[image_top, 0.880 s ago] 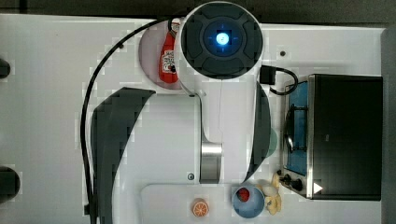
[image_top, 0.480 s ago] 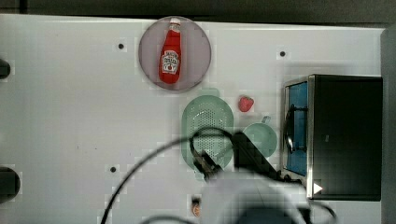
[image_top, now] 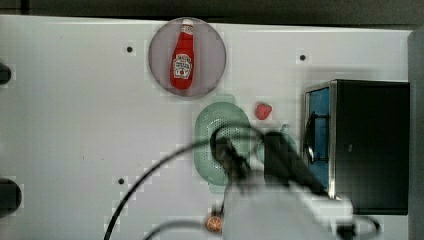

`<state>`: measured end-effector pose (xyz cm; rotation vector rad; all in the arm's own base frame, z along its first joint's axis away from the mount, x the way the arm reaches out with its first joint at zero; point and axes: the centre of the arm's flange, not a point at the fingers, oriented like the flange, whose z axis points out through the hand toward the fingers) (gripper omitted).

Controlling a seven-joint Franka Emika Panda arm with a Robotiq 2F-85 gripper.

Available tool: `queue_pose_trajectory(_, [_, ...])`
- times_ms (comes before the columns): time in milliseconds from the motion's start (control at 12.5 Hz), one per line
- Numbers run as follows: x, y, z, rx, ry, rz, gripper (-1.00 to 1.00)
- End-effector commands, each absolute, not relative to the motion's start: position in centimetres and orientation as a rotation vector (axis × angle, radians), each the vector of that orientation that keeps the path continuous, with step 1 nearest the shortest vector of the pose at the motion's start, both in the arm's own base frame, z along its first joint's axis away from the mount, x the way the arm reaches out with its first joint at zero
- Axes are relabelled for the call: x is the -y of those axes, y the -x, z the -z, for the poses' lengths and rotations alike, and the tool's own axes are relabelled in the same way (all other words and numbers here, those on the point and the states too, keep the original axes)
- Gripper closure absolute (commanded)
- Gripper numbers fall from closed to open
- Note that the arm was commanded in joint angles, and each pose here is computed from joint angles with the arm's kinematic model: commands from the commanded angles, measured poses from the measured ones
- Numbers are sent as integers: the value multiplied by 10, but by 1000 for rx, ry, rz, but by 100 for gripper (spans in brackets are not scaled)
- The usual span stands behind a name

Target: Drag strainer right to left.

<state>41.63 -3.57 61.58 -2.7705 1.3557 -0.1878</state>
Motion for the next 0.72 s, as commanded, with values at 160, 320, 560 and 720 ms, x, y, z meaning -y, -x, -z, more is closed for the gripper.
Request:
queue_pose_trajectory(160, [27, -474, -465, -1563, 2802, -127, -100])
queue_pose_trajectory(320, [24, -490, -416, -1721, 2736, -163, -100])
queue_pose_trajectory(560, [17, -509, -350, -1879, 2628, -114, -100])
queue_pose_trajectory(720, [14, -509, -306, -1985, 2543, -88, -100])
